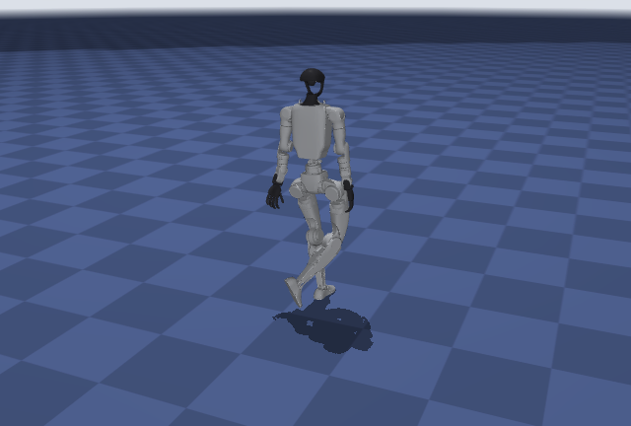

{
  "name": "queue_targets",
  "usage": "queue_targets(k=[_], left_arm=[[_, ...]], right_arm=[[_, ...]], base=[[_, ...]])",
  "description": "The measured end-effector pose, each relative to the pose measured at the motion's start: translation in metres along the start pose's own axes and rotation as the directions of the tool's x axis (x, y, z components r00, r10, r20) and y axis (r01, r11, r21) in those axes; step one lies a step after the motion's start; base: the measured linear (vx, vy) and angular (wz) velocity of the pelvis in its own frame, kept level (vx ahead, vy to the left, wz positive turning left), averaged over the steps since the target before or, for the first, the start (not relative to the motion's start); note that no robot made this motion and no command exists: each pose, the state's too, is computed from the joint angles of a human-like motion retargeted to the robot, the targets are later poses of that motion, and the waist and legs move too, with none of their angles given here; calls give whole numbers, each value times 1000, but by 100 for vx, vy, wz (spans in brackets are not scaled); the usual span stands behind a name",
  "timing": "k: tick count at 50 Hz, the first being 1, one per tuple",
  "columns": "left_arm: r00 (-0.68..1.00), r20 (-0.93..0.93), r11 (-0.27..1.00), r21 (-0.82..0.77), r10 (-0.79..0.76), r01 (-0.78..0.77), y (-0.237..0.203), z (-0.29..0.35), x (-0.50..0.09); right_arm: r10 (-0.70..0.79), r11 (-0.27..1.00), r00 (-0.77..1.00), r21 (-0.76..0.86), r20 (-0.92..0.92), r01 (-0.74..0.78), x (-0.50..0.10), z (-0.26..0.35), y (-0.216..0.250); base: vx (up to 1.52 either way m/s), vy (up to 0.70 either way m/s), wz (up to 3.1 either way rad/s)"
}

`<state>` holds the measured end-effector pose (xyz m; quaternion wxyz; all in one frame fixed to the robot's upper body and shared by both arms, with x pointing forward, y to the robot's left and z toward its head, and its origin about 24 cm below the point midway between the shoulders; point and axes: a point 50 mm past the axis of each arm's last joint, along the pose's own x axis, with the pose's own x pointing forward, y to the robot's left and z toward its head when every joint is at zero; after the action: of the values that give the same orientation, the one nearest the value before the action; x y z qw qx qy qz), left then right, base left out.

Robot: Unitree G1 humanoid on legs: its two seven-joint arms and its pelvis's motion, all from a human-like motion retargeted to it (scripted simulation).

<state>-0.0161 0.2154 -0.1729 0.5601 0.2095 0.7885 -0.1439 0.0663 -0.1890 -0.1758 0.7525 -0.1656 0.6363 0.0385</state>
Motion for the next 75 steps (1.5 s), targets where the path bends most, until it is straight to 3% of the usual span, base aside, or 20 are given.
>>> queue_targets(k=[5,13,17,22,28,32,43,50,62,68,75], left_arm=[[997,70,999,-10,40,-40,17,28,-9],[917,318,966,10,242,-258,65,84,-39],[877,356,942,-37,324,-333,76,85,-42],[920,278,961,-100,277,-260,62,67,-30],[977,189,990,-121,98,-76,29,41,-13],[991,129,998,-62,39,-31,11,23,-5],[993,70,994,52,-95,91,-8,16,-2],[992,126,1000,4,-19,19,5,25,-5],[905,327,960,-152,272,-233,91,89,-50],[838,444,947,-197,318,-255,115,118,-77],[794,525,952,-162,305,-259,108,129,-80]], right_arm=[[38,998,991,-50,-128,-45,-2,-20,0],[111,991,969,-47,-219,-124,-5,-43,-7],[131,983,931,-78,-340,-167,-10,-57,-18],[157,985,901,-9,-404,-175,-12,-54,-18],[240,971,918,79,-315,-226,-8,-29,-9],[260,964,930,25,-260,-263,-6,-4,-5],[176,958,984,-233,9,-169,-3,67,-16],[152,958,987,-237,-56,-161,-1,39,-12],[133,991,964,36,-230,-128,-2,-26,-10],[250,966,892,40,-376,-254,-11,-52,-12],[261,958,878,-1,-401,-286,-12,-66,-15]], base=[[44,-9,35],[48,-15,40],[53,-13,-22],[58,-21,10],[47,-6,23],[33,21,32],[39,9,0],[55,10,-47],[32,1,24],[24,-6,21],[44,-12,0]])
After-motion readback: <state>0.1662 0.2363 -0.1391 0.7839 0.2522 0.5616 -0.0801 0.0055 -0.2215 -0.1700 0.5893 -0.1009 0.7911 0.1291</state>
